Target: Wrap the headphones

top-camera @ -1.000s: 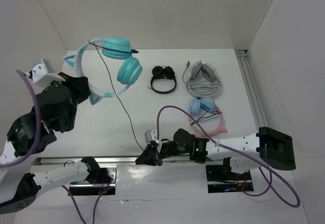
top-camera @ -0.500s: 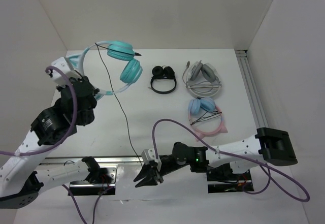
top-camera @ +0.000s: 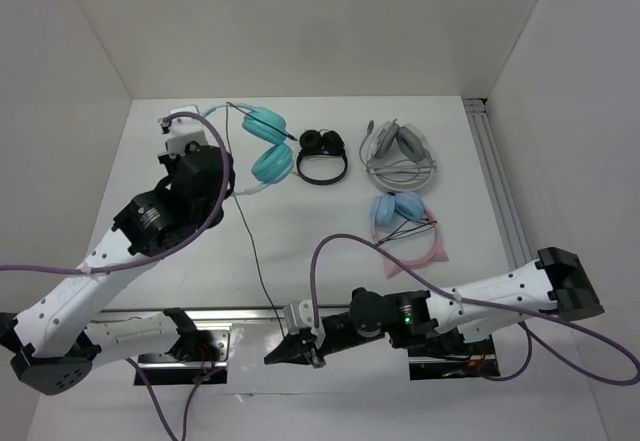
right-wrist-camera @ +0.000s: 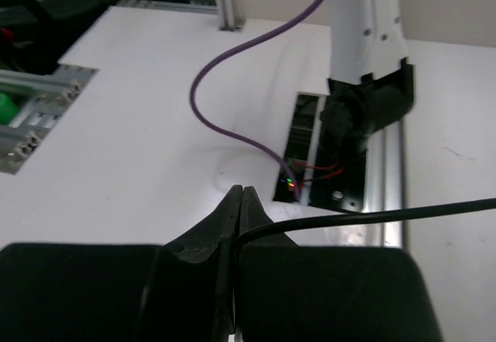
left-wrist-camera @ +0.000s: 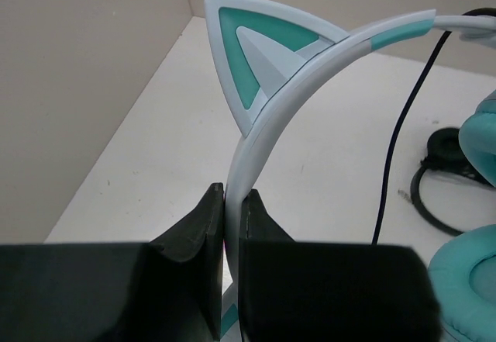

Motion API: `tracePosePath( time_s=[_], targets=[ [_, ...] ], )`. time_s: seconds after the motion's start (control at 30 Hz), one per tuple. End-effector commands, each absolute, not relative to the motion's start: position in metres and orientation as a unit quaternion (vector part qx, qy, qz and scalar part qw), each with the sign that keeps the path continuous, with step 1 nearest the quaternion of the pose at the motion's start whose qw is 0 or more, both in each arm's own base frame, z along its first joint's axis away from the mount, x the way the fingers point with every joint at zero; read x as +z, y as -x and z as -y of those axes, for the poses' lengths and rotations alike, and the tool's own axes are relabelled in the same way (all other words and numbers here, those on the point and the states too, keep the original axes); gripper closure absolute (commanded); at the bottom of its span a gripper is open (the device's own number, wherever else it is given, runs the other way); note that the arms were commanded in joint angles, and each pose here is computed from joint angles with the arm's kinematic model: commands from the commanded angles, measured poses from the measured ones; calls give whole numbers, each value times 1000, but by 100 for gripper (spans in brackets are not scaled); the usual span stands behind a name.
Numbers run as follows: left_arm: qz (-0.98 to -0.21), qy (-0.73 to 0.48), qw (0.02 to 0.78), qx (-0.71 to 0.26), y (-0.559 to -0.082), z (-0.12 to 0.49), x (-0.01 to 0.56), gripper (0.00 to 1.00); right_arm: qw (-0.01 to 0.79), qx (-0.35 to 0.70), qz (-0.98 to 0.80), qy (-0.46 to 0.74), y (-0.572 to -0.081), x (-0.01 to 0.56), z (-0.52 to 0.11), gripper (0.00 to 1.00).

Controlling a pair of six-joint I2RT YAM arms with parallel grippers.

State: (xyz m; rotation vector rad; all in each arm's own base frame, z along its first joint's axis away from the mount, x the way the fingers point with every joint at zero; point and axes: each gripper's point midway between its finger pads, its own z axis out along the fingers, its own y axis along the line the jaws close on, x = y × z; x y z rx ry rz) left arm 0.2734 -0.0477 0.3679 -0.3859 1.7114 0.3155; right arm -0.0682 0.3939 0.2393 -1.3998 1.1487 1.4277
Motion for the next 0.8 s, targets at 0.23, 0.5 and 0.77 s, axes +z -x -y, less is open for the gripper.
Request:
tracePosePath(
  time_s=[0.23, 0.5, 0.77],
  targets=[
    [-822, 13, 555, 127, -273, 78, 309, 100, 521, 312, -547, 577, -20, 307, -377, 100],
    [-851, -30, 515, 100, -243, 85, 269, 100, 553, 241, -562, 566, -46, 350, -363, 100],
    [-875, -90, 471, 66, -225, 108, 248, 100, 603, 156, -571, 535, -79, 369, -345, 100]
  ],
)
